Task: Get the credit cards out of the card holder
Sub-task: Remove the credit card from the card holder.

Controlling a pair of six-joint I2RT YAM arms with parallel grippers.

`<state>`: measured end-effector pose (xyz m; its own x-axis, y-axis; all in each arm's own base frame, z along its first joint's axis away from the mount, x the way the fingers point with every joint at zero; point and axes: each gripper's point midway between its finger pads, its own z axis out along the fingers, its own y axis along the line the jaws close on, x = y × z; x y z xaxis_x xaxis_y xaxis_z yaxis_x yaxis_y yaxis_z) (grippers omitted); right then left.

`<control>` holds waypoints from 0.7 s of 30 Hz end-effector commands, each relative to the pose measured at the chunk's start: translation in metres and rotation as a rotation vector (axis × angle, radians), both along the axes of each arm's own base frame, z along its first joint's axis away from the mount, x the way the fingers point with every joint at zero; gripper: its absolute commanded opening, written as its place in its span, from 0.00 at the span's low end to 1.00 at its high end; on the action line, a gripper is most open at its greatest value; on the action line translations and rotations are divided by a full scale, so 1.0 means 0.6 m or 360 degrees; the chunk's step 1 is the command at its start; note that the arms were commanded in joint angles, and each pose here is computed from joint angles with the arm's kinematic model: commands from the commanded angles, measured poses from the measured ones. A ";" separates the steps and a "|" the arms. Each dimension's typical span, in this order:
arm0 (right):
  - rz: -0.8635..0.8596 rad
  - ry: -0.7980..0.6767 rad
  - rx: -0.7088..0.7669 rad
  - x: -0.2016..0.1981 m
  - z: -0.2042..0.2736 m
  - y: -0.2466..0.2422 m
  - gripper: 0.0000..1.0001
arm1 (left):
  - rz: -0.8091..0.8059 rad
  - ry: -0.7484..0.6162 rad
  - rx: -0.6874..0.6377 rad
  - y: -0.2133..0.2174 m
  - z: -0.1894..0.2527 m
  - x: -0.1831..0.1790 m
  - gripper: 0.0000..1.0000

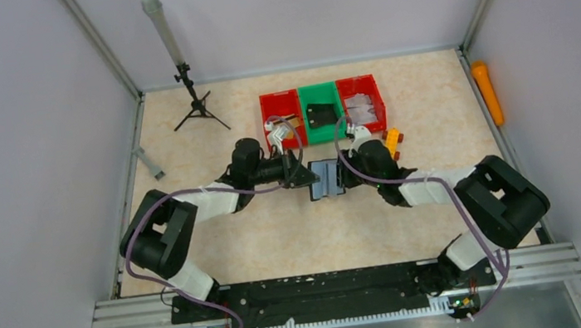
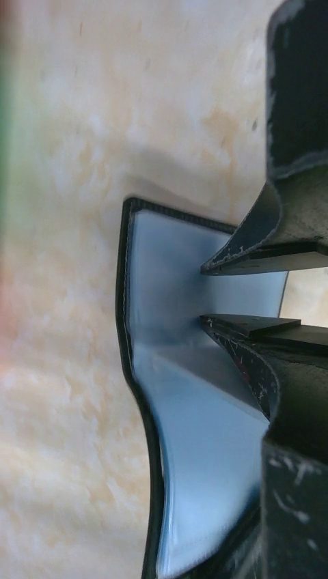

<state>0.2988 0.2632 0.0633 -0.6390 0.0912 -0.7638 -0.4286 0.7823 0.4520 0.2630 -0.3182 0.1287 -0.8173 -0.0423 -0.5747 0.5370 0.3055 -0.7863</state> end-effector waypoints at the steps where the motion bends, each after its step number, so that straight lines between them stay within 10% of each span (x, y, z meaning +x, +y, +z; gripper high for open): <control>1: -0.0520 -0.0112 -0.0207 0.063 0.031 -0.088 0.29 | 0.0125 -0.0138 0.0106 0.011 0.022 0.030 0.00; 6: -0.0708 -0.0115 -0.0206 0.071 0.041 -0.133 0.37 | 0.0229 -0.0073 0.0137 0.032 0.009 0.049 0.00; 9: -0.0897 -0.0120 -0.0201 0.071 0.048 -0.172 0.72 | 0.0254 -0.0049 0.0097 0.042 0.013 0.054 0.00; 12: -0.0792 -0.0190 -0.0058 0.063 0.071 -0.158 0.82 | 0.0239 -0.0045 0.0024 0.044 0.024 0.052 0.00; 21: -0.0252 -0.0246 0.0234 0.033 0.106 -0.056 0.92 | 0.0102 -0.0124 -0.0318 0.045 0.092 0.019 0.00</control>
<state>0.3202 0.1961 0.0984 -0.5009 0.2980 -0.8126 -0.2014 0.8730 0.4443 0.2860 -0.2887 0.1318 -0.8267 -0.1727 -0.5354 0.4553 0.3535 -0.8171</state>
